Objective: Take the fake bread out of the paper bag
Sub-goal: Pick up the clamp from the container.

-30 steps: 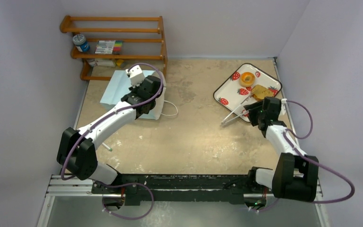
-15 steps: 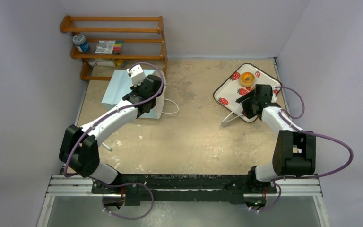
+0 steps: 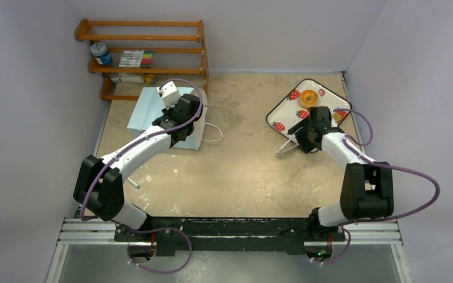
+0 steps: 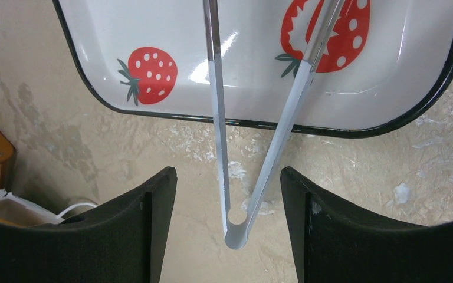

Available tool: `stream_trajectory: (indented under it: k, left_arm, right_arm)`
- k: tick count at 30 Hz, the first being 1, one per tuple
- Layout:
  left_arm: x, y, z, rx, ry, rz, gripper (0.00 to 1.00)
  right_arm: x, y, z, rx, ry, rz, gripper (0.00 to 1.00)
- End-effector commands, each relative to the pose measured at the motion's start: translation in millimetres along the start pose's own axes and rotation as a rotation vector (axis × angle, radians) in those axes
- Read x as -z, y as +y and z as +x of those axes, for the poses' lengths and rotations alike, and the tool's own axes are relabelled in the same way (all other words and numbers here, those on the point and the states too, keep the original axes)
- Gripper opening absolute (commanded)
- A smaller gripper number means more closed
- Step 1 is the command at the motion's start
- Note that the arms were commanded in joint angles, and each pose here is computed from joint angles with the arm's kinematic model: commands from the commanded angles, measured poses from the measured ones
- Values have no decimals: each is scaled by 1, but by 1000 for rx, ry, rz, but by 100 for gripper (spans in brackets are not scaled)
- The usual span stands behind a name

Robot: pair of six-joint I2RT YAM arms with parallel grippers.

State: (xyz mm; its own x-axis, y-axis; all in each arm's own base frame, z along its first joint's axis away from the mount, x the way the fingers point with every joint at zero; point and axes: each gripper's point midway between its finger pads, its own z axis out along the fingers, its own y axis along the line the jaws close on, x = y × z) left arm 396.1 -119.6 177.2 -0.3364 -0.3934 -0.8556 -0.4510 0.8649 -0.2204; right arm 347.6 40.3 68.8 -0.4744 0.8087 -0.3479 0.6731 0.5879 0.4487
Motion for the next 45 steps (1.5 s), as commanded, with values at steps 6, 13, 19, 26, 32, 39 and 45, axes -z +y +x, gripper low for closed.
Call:
stream_trajectory:
  k: [6,13,19,26,32,39,45]
  left_arm:
    - [1,-4,-14,76,-32,25,0]
    - [-5,0,-14,73,-28,15,0]
    - [-10,1,-13,77,-23,11,0]
    - [-14,0,-10,75,-15,13,0]
    - [-14,1,-8,70,-7,13,0]
    - [-10,1,-13,72,-9,20,0]
    - [-8,0,-14,64,-1,24,0]
  right_arm:
    - [-17,-8,1,25,-3,54,67]
    - [-24,-1,-4,27,-11,51,65]
    - [-31,1,-3,25,-6,46,56]
    - [-25,-1,-1,24,-15,37,41]
    - [-2,4,4,29,-47,2,38]
    - [18,5,16,13,-56,-38,38]
    - [25,-1,26,-18,-33,-51,39]
